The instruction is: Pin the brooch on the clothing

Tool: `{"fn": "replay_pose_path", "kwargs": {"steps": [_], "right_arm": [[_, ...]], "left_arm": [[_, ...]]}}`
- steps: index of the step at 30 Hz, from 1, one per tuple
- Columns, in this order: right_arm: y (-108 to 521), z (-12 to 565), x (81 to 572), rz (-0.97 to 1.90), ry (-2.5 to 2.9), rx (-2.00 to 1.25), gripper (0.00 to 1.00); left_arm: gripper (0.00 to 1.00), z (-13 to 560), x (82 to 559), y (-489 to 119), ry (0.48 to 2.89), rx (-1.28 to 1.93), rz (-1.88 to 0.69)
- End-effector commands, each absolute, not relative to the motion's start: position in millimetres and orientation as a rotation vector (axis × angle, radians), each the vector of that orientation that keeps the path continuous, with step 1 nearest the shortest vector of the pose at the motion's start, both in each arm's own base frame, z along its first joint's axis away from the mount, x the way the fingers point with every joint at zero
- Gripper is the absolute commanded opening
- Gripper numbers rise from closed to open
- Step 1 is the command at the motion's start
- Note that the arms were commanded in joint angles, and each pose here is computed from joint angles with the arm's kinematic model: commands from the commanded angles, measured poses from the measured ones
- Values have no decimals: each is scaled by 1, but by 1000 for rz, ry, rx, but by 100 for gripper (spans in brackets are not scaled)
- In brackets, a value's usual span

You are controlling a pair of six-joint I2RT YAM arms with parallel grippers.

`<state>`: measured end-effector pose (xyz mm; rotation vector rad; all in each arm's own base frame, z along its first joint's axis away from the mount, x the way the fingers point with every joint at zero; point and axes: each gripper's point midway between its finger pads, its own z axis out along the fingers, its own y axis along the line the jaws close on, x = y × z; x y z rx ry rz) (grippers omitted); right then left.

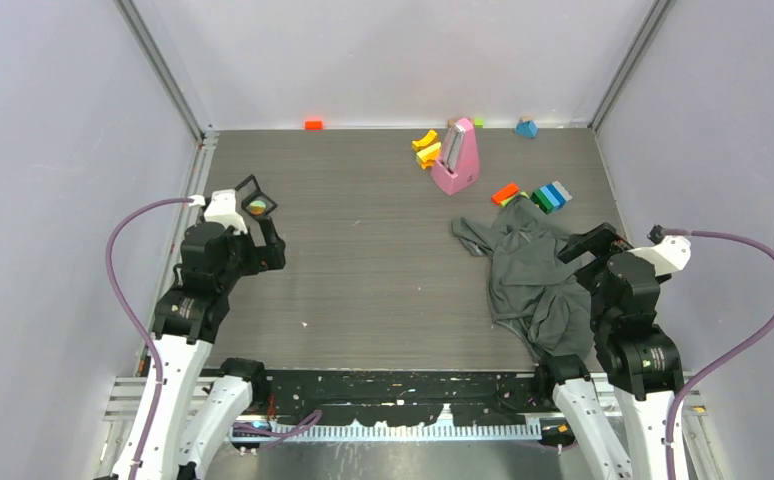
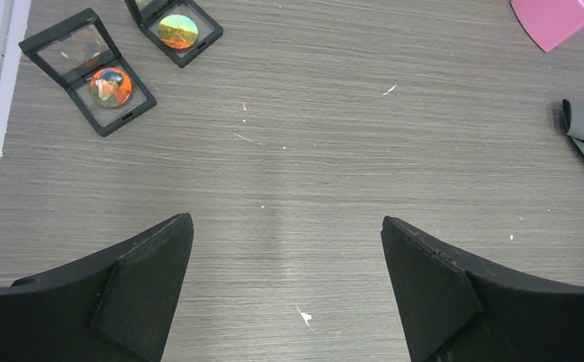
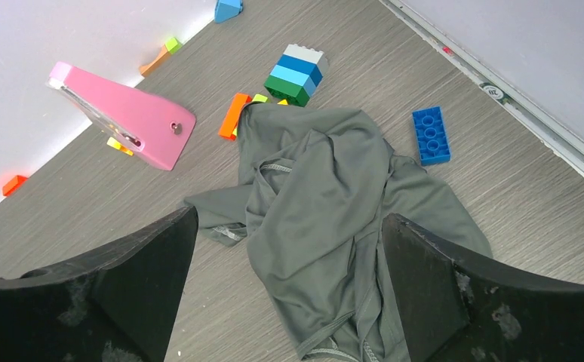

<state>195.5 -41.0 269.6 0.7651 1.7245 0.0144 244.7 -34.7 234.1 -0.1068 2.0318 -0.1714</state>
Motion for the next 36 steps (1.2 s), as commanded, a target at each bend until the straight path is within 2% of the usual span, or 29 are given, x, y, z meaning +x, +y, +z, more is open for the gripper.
{"fn": "replay_pose_path", "kwargs": {"steps": [1,7,13,19,23,31,36], "right_arm": [[-42,282,196,16,1700,758,98],[-33,268,205,32,1773,733,98],[-18,202,223,22,2011,767,99],[6,129,246,68,2237,840,86],[15,100,254,58,2320,837,83],[34,68,245,-10,2421,783,83],[49,58,225,10,2454,759,76]], "left_arm": [[100,255,247,-34,1975,-129,-180],[100,250,249,-32,1987,-129,-167],[100,241,246,-29,2014,-119,-138],[100,236,247,-30,2027,-107,-135],[100,231,248,-31,2047,-102,-139],[98,227,250,-32,2070,-93,-137],[98,224,252,-33,2083,-90,-140]]}}
